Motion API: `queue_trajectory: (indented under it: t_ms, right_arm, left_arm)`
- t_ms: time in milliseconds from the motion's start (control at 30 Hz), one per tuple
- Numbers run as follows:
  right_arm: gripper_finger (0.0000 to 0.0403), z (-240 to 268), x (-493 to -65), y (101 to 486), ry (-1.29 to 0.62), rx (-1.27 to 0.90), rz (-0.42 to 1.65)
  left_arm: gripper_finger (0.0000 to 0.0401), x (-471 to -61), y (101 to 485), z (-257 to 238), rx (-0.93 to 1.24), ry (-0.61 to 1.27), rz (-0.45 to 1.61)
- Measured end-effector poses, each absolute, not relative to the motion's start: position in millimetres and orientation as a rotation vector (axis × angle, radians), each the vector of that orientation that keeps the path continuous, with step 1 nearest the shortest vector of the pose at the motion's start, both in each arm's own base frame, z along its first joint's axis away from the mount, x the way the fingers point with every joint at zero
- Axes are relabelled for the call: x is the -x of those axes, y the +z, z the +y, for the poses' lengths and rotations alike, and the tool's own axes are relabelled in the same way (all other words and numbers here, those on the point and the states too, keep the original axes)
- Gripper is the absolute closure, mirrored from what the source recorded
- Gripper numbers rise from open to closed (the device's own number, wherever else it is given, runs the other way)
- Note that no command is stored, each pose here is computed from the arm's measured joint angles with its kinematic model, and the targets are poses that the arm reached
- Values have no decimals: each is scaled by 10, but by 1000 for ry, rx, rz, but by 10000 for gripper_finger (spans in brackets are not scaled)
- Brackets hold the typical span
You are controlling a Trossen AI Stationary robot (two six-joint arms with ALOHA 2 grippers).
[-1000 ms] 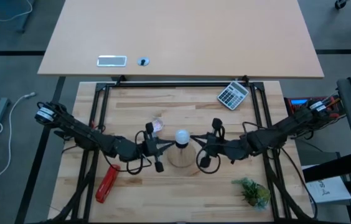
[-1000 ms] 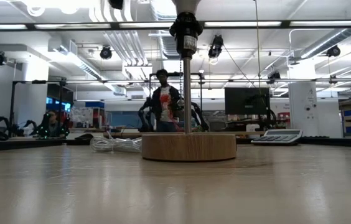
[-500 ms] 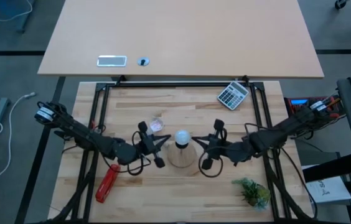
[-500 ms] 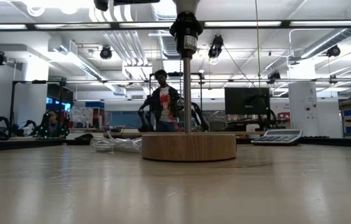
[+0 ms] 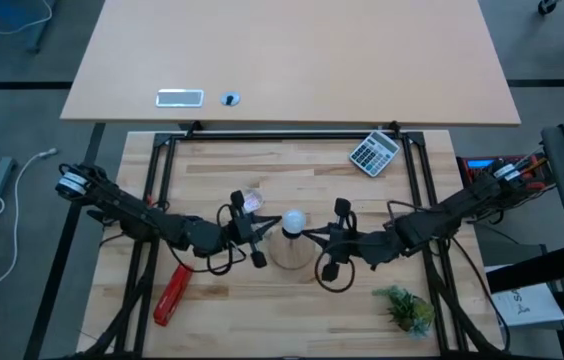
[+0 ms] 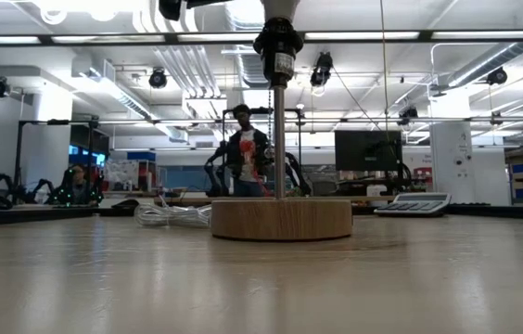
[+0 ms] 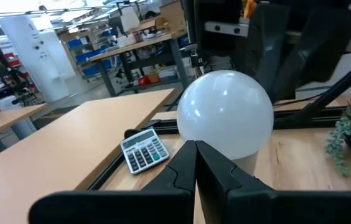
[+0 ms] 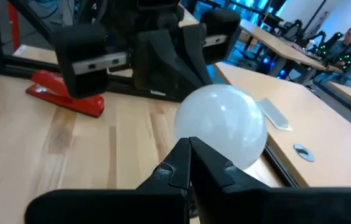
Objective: Screw lightbulb
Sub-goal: Remove the lightbulb from the brown lamp
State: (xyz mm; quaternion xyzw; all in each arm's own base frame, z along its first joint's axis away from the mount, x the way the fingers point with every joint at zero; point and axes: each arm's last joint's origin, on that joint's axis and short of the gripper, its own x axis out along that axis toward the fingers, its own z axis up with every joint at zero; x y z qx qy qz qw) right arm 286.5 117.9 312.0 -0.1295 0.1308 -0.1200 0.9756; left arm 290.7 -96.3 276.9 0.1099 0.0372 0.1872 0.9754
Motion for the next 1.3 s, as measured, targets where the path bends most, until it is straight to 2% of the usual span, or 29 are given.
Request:
queue_trajectory:
  t_ms: [500,833,1000,1300]
  right_arm:
    - [403,1103,-2911,3014,-370,314,325]
    - [403,1065,-2874,2949,-469,382,388]
    - [403,1081,-2854,2958,-450,385,394]
    - [403,1146,-2894,3086,-323,332,367]
  left_arm:
    - [401,-2919,2756,-1005,-193,242,68]
    - [401,-2876,2741,-1063,-208,295,92]
    - [401,-2839,2719,-1049,-240,466,128]
    - [401,-2906,2731,-910,-225,433,118]
